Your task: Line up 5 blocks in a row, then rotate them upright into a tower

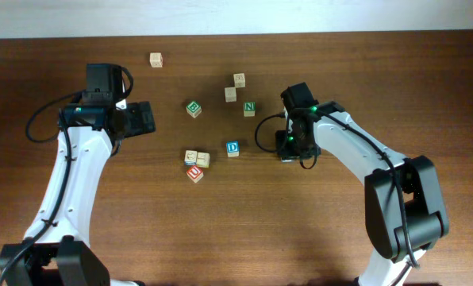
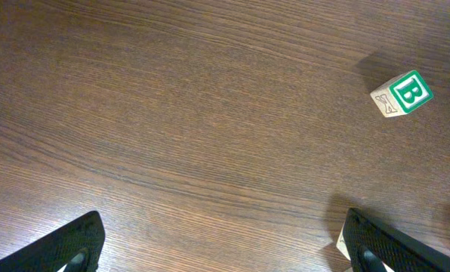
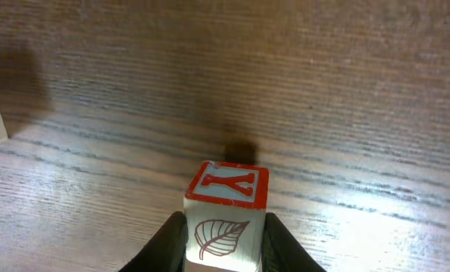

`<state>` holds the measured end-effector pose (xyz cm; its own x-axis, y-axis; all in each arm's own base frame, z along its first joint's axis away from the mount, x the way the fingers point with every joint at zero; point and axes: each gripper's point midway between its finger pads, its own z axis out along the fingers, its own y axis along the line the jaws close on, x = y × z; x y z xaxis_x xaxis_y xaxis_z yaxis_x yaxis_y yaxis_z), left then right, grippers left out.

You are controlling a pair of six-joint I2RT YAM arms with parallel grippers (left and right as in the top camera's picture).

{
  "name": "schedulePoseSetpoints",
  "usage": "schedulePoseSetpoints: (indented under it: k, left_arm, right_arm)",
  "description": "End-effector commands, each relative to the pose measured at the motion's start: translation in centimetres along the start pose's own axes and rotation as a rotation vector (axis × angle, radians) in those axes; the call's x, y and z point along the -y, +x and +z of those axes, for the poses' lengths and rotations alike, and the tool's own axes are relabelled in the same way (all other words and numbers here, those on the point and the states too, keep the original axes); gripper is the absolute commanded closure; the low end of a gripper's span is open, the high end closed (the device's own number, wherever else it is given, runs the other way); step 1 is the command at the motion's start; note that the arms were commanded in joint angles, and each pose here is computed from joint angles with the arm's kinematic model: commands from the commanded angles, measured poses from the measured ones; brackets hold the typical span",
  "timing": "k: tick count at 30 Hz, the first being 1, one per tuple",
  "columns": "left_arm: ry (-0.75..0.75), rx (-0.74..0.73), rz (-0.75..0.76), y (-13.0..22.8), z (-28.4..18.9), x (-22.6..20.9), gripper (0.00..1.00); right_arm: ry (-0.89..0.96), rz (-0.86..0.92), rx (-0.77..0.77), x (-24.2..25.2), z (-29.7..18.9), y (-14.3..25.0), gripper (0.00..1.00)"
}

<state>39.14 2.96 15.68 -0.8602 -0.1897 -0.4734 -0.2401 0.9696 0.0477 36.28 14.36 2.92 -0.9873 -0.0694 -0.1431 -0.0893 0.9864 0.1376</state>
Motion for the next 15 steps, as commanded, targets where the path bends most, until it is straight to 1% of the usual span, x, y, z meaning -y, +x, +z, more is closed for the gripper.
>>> schedulePoseSetpoints:
  k: [1,11,12,13,15]
  left_arm:
    - [-0.012,0.01,-0.02,-0.5,-0.1,-0.4,0.01]
    - [-0.012,0.01,-0.02,-0.5,-0.1,-0.4,0.01]
    - [-0.012,0.01,-0.019,-0.5,-0.1,-0.4,0.01]
    - [-0.012,0.01,-0.02,-0.5,-0.1,-0.4,0.01]
    - [-0.012,0.01,-0.02,-0.5,-0.1,-0.4,0.01]
  right_arm:
    - [0.001,-0.019,0.02,0.1,-0.1,-0.9,0.73]
    - [0.003,-0.018,0.012,0.1,0.7,-0.9,0.73]
    - [0.004,-0.018,0.007,0.2,0.9,-0.8,0.72]
    - [0.004,-0.018,0.007,0.2,1.0,-0.8,0.68]
    - [0.003,-0.016,0.011,0.2,0.9,-1.0,0.66]
